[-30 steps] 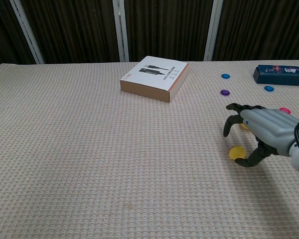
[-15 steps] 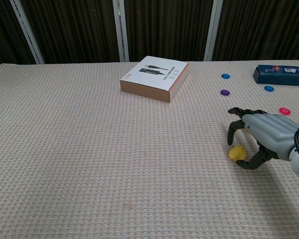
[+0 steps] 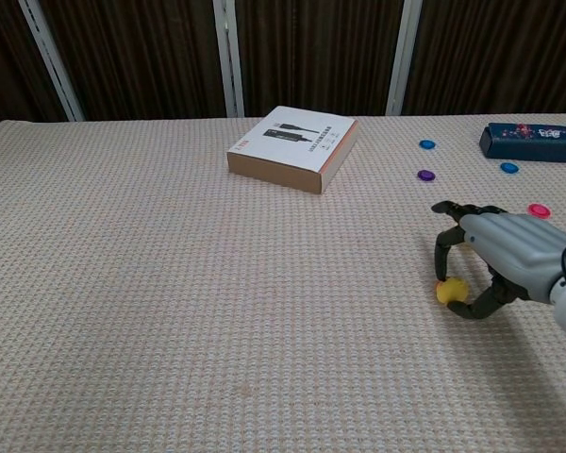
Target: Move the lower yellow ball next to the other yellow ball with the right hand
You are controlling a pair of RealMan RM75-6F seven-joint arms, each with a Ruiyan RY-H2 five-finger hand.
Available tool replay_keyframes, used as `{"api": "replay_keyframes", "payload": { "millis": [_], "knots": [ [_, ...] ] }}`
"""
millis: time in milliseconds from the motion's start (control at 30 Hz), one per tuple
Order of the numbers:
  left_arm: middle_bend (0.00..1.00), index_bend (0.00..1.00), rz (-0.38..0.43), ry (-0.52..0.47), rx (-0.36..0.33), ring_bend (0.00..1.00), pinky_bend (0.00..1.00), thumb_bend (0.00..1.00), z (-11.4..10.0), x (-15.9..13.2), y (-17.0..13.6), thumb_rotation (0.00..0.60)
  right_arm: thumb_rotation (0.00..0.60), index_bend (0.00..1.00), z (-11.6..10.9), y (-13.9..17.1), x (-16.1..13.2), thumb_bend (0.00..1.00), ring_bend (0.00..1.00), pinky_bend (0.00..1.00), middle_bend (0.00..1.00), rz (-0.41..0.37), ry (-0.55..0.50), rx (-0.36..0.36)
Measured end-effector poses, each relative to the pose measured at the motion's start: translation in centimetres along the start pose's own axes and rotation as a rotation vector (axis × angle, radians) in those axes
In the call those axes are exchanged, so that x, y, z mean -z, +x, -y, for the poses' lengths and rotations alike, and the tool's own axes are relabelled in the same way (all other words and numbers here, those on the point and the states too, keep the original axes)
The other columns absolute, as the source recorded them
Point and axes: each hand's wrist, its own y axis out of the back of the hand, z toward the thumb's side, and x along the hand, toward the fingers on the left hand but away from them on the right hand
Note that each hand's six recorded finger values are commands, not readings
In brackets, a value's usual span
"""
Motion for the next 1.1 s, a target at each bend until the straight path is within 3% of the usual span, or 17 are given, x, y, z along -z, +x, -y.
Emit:
{"api": "replay_keyframes", "payload": {
  "millis": [700, 1100],
  "knots": [
    [0.00, 0.00, 0.000, 0.002, 0.002, 0.00, 0.22, 0.00, 0.0, 0.0, 0.0, 0.600, 0.600, 0.51, -1.6, -0.7, 0.3, 0.24, 0.00, 0.00, 0.00, -0.001, -0.004, 0.036],
    [0.00, 0.00, 0.017, 0.007, 0.000, 0.00, 0.22, 0.00, 0.0, -0.3, 0.0, 0.600, 0.600, 0.52, -4.0, -3.6, 0.1, 0.24, 0.00, 0.00, 0.00, -0.002, 0.006, 0.085]
  ]
}}
